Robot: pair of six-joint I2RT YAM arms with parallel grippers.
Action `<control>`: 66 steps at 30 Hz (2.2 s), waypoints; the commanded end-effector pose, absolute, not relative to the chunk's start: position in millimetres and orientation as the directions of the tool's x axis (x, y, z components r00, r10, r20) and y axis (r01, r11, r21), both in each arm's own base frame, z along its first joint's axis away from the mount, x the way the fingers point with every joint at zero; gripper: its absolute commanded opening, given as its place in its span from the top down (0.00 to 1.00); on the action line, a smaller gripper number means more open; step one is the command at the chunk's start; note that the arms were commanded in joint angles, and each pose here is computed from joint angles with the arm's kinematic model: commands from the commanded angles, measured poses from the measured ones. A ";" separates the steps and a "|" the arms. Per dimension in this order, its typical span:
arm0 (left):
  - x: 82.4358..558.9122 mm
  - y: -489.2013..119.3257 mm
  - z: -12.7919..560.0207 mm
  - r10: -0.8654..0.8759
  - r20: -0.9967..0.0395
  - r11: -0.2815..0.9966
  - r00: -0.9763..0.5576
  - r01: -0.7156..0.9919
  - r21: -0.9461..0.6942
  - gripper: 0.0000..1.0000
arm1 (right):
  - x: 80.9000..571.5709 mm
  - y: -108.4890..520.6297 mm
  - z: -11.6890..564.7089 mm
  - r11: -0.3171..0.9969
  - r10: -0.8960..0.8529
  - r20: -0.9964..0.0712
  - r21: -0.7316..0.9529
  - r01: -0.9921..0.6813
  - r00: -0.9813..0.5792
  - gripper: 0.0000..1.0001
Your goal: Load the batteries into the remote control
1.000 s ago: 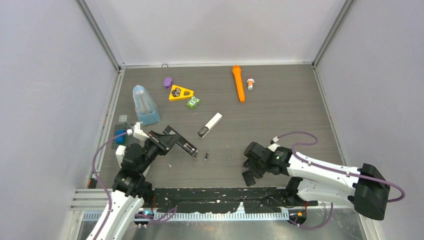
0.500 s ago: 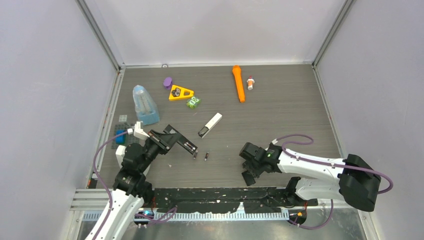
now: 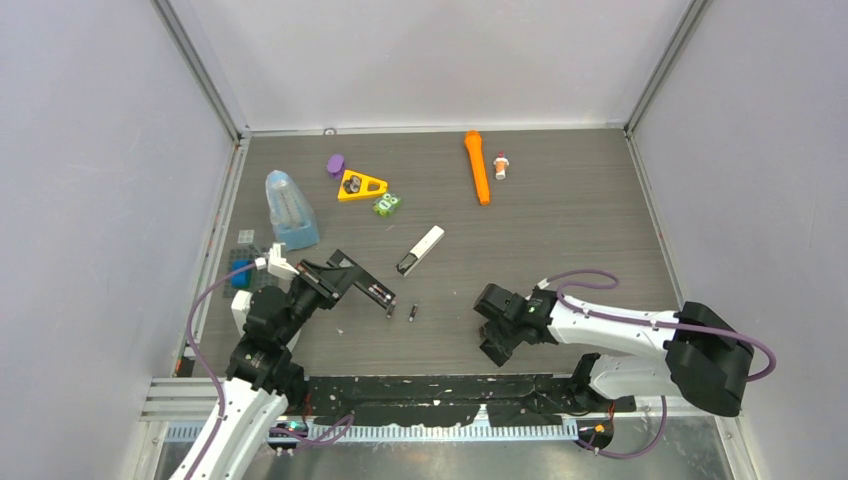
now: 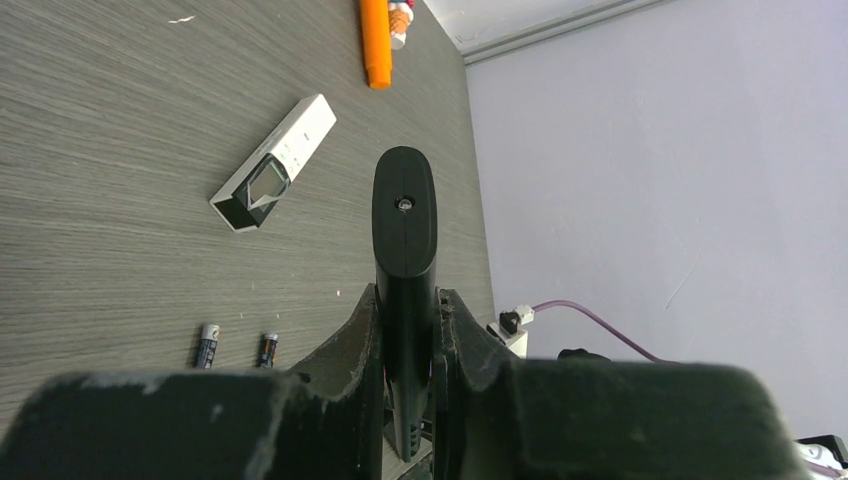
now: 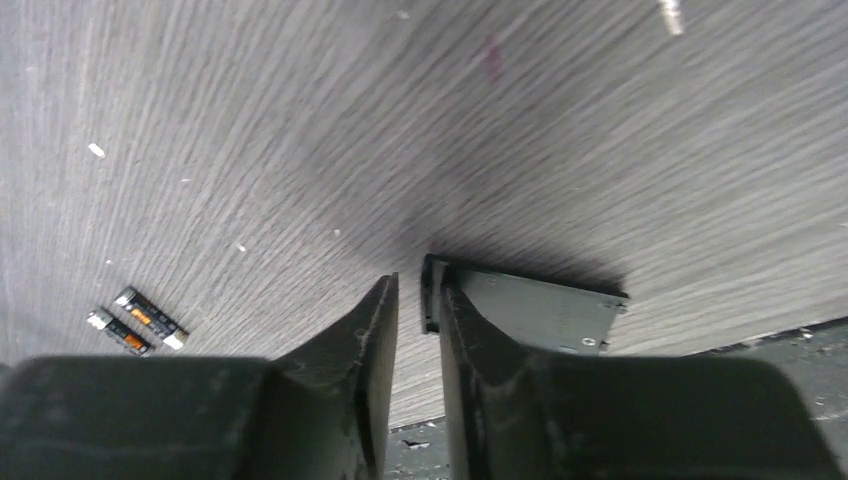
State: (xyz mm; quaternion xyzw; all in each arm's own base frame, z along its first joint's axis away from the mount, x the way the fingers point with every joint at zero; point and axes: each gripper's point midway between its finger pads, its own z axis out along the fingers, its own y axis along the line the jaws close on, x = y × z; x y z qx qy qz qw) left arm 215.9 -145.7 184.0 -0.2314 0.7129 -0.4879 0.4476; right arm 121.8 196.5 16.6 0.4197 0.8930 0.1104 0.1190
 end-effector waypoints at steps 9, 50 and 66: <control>217.1 -141.7 202.1 -0.793 -0.404 0.390 -0.456 0.128 -0.912 1.00 | 130.0 210.7 19.6 0.667 0.737 -0.148 0.316 0.675 -0.659 0.93; 195.3 -167.4 323.4 -0.695 0.305 -0.360 -0.651 -0.052 -0.931 1.00 | 131.9 379.3 427.2 -0.316 0.551 -0.278 0.803 -0.505 -0.787 0.95; 203.4 -159.9 328.0 -0.688 0.374 -0.442 -0.622 -0.050 -0.896 1.00 | 140.8 376.8 397.4 -0.202 0.559 -0.266 0.875 -0.440 -0.785 0.93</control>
